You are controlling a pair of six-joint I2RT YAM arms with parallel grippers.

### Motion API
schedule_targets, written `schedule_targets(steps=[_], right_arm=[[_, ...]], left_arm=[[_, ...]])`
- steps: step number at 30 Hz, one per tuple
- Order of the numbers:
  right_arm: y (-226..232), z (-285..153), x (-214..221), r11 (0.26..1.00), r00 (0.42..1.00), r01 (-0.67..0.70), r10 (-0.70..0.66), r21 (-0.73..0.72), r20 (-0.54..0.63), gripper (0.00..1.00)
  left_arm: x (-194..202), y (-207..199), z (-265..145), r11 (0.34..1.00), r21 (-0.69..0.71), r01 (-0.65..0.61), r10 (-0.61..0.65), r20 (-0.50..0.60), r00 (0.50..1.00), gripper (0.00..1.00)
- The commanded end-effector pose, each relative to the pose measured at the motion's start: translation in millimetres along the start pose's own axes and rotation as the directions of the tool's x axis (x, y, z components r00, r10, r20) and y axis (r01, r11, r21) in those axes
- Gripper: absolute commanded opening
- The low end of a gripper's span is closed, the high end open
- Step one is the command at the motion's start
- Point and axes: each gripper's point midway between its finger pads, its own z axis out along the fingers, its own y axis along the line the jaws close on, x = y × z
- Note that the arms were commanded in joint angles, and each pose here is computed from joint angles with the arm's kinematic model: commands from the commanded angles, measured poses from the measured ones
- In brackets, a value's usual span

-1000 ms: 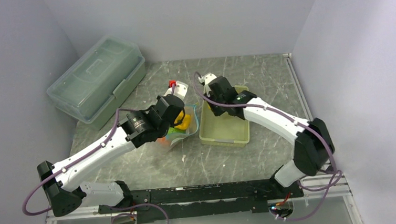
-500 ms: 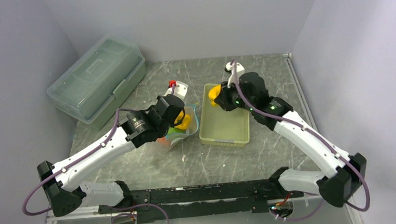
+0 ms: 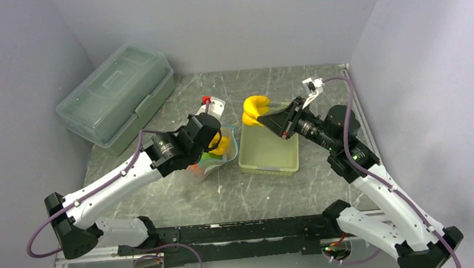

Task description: Place the food in the zip-top bag and seal the zipper

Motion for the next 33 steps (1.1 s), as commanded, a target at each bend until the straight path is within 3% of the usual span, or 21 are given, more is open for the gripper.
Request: schedule_targets(steps=[1,9,13,20,33], right_arm=[[42.2,-13.4,-27.4,0.973,0.982,-0.117,0.144,-0.199,0.125,0.00],[76.9,-37.9,-36.2,0.865,0.928,-0.240,0.338,-0.441,0.157,0.00],[85.8,-41.5,-32.3,0.810,0.916,-0.276,0.385,-0.518,0.114,0.00],[87.4,-48.0,-16.7,0.648,0.850,-0.393,0.527,-0.653,0.011,0.00],[95.4,-47.3,0.2,0.561,0.826,-0.447,0.557,-0.697,-0.081,0.00]], left_arm=[[-19.7,3.8,-5.6,0.997,-0.007,0.071,-0.070,0.066,0.995,0.00],[-22.1,4.2,-7.6,0.997,-0.001,0.081,-0.080,0.074,0.994,0.00],[-23.9,3.6,-10.1,0.996,0.013,0.086,-0.087,0.080,0.993,0.00],[-27.6,4.3,-14.8,0.995,0.028,0.099,-0.101,0.090,0.991,0.00],[-29.8,5.0,-17.7,0.994,0.035,0.102,-0.105,0.090,0.990,0.00]])
